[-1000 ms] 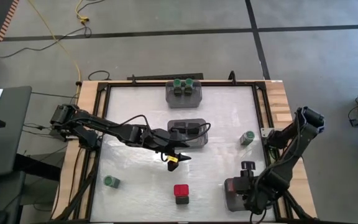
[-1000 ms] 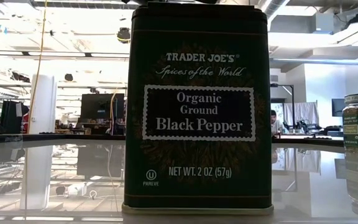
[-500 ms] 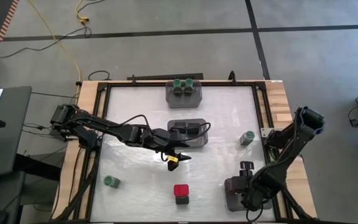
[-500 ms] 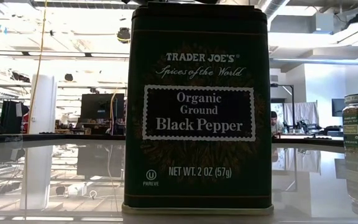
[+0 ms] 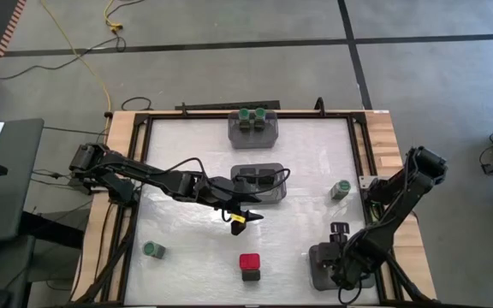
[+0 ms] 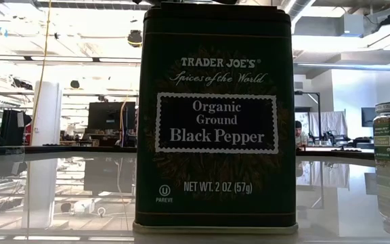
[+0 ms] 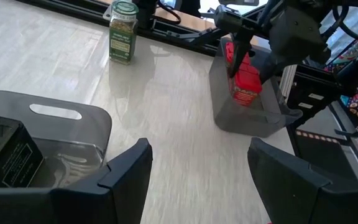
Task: Sort spices by type
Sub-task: Put the red seasoning can into the bottom black bin
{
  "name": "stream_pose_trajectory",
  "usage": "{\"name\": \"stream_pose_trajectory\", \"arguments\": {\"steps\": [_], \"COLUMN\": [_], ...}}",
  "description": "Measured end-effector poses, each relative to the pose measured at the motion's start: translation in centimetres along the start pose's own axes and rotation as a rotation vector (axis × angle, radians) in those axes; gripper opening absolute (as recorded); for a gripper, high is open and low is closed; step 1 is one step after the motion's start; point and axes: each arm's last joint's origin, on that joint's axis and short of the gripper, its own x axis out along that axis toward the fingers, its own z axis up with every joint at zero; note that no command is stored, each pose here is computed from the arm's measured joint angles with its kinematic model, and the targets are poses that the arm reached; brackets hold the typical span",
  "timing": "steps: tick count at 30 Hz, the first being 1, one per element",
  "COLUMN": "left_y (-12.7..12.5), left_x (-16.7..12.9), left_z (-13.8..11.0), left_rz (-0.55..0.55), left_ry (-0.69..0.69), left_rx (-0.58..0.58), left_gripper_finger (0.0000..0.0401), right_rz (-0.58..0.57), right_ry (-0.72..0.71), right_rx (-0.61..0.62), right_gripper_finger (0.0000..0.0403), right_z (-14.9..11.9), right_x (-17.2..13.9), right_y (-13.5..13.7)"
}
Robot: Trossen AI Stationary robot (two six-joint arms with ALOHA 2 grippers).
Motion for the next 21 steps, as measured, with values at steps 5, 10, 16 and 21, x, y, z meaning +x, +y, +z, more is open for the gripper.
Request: {"name": "stream_pose_trajectory", "arguments": {"steps": [5, 10, 16, 21], "left_y": [0.00, 0.00, 0.00, 0.01], "left_x": [0.00, 0.00, 0.00, 0.00], "left_z": [0.00, -0.01, -0.01, -0.01], "left_rz": [0.000, 0.000, 0.000, 0.001], "left_ry": [0.000, 0.001, 0.001, 0.001], "left_rx": [0.000, 0.000, 0.000, 0.000], "left_gripper_finger": [0.0254, 0.0254, 0.0254, 0.0254], "right_rz": [-0.002, 0.001, 0.000, 0.001], "right_ry": [-0.003, -0.005, -0.005, -0.008], "right_rx": [-0.030, -0.043, -0.043, -0.042], "right_gripper_finger": [0.0256, 0.0257, 0.0257, 0.0258], "right_z": [0.03, 0.04, 0.04, 0.06], "right_x": [-0.01, -0.01, -0.02, -0.02], "right_y": [-0.02, 0.02, 0.02, 0.04]}}
